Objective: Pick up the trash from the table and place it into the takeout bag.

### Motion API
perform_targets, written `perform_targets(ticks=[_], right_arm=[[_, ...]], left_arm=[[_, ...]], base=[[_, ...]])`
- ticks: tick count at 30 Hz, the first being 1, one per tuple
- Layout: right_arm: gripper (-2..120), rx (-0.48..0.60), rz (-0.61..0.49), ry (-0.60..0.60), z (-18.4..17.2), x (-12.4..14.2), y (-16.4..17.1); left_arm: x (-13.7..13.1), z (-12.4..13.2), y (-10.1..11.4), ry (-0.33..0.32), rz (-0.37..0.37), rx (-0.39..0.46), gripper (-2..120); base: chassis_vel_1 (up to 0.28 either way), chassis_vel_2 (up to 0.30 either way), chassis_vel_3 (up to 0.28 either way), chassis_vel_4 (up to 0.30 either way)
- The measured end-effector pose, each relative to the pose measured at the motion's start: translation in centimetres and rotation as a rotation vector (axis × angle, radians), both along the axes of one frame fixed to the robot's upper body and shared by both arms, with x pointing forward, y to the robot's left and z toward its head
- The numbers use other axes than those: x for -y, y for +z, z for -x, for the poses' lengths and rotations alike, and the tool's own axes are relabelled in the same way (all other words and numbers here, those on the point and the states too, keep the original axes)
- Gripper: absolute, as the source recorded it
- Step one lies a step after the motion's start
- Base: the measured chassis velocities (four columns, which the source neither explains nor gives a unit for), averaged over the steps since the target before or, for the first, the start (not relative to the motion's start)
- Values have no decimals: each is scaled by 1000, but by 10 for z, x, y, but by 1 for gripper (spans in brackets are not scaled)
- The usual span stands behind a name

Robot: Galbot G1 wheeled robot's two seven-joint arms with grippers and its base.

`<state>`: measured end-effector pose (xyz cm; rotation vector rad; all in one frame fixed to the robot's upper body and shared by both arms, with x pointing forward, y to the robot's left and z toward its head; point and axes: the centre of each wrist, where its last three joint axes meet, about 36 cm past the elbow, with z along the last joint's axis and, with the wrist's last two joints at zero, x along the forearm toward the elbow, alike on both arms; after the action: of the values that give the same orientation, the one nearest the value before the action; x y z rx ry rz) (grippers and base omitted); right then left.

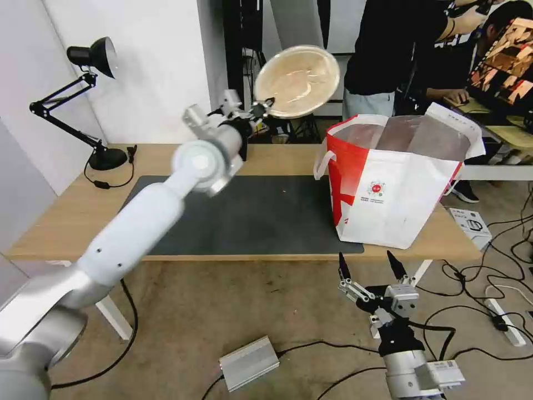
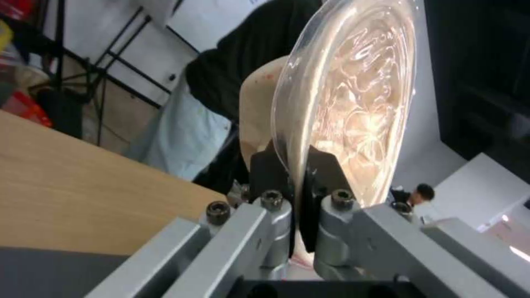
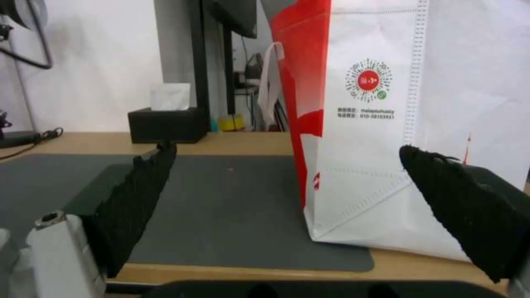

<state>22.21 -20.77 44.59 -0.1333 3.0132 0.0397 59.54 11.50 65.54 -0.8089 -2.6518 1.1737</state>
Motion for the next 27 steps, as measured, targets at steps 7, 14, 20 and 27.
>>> perform_targets(ticks=[7, 14, 20, 27], right_arm=[[100, 0, 0, 0, 0, 0, 0], [100, 0, 0, 0, 0, 0, 0], [100, 0, 0, 0, 0, 0, 0], [100, 0, 0, 0, 0, 0, 0]], left_arm=[[30, -10, 0, -17, -35, 10, 1], [50, -14, 2, -38, -71, 22, 1], [70, -15, -7, -70, -120, 30, 1], [91, -17, -19, -92, -188, 51, 1]], base=[[0, 0, 0, 0], [0, 0, 0, 0], [0, 0, 0, 0], [0, 0, 0, 0]])
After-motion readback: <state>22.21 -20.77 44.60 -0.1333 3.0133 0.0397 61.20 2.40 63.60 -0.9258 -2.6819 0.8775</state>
